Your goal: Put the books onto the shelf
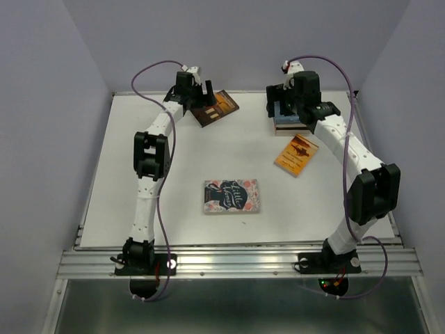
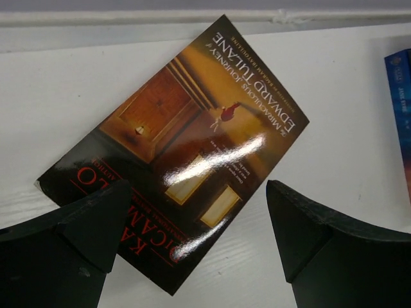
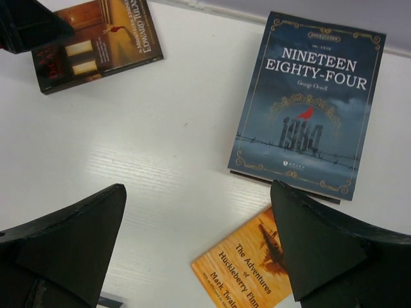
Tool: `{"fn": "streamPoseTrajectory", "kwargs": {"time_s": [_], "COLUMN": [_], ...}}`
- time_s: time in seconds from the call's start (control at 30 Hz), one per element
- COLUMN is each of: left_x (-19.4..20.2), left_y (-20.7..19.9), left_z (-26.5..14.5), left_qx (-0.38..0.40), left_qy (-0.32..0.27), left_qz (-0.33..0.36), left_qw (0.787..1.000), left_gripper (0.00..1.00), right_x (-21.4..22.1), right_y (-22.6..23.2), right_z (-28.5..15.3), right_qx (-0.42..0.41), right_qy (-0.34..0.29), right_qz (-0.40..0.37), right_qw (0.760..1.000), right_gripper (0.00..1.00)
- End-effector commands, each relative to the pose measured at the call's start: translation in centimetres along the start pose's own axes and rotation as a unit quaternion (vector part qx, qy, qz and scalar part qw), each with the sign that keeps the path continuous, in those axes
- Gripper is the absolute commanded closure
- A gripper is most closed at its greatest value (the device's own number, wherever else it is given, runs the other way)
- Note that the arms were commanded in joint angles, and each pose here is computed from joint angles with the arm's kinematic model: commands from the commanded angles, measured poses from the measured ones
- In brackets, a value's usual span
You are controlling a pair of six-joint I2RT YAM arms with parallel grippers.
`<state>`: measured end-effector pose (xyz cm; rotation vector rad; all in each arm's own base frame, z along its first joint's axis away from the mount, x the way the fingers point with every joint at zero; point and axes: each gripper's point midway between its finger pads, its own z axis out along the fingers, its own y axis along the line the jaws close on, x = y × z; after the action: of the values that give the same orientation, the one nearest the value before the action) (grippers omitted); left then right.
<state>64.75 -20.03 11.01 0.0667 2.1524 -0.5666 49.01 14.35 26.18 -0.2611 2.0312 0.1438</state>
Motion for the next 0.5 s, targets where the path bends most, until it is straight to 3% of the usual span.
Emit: {"fn": "streamPoseTrajectory", "kwargs": {"time_s": [0.0, 0.17, 0.47], "left_x": [-4.6, -4.9, -5.9], "left_y": [0.1, 2.9, 3.8], "left_z": [-0.6, 1.4, 3.3], "left_qx": [-0.016, -0.076, -0.071], "left_qy": [-0.083, -0.114, -0.168], "left_qz": [-0.017, -0.054, -0.115], "left_qw": [0.996, 0.989, 0.977], "left_gripper": [0.01, 0.01, 0.01], "right_x": [-0.8, 0.7, 2.8], "right_y": [0.3, 0.5, 0.3], "right_z": [-0.8, -1.0, 0.3], "right_qx": [-0.004, -0.008, 0.002], "right_qy": [-0.032, -0.025, 0.000], "right_qz": [0.039, 0.052, 0.059], "right_qw": [0.999, 0.998, 0.998], "right_gripper": [0.00, 0.00, 0.00]}}
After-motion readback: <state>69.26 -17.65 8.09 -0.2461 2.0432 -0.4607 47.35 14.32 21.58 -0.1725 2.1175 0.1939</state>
